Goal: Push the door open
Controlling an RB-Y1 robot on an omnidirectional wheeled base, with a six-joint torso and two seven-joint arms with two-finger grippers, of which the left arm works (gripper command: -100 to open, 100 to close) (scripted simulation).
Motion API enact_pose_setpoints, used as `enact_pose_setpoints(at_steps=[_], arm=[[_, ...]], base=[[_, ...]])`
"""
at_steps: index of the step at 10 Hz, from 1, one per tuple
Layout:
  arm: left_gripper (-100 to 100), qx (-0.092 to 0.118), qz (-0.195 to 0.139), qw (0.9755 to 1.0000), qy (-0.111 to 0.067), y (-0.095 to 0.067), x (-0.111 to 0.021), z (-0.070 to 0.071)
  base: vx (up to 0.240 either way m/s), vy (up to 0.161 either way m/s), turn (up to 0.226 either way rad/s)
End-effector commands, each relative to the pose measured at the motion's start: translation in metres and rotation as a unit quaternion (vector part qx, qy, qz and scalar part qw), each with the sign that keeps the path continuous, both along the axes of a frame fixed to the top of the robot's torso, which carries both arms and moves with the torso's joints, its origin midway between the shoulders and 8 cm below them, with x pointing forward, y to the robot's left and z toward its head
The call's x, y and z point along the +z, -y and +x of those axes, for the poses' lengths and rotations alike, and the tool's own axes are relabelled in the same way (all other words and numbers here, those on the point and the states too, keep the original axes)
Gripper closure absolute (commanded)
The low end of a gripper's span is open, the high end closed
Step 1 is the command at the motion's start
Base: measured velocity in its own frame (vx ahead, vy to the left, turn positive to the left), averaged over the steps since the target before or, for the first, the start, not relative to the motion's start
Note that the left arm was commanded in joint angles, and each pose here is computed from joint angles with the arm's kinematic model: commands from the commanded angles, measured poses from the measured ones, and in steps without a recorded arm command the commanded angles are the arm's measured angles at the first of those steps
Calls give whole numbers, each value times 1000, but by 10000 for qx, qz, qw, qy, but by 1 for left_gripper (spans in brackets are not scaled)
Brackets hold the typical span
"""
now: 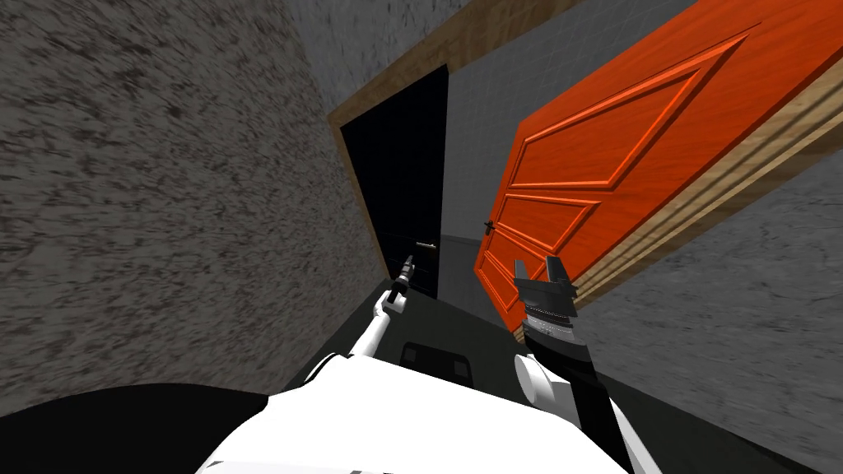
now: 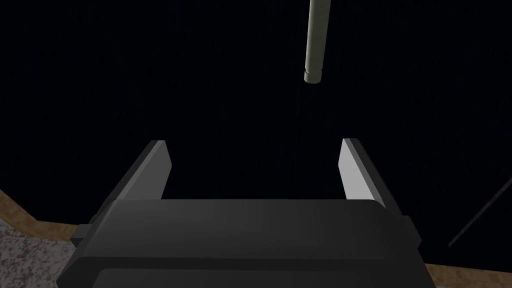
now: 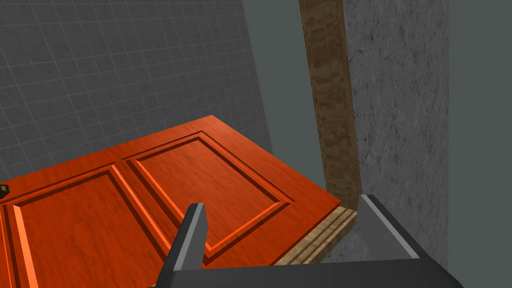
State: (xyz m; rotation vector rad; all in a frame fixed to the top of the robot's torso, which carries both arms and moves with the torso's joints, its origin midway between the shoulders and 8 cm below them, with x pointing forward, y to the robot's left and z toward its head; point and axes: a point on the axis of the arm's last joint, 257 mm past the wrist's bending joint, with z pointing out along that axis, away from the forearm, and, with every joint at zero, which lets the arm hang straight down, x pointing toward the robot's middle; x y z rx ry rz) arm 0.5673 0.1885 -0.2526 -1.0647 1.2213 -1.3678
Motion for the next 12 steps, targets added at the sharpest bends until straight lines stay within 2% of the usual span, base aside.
enact_pose_setpoints(at_steps=[1,3,8,9,12], arm=[[-100,-44,26,9999,-110,6,-8,4],[-100,-105,57,9996,-256,15,-19,10],[-100,-216,95,9985,-490,33,-36,17],[-100,-198,92,9987,-451,30,-33,18],[-100,-155,150,9987,-456,22,-35,19]], base=[[80,58,-121],[134,82,-122],[88,62,-71],[38,27,-23],[132,-37,-18]])
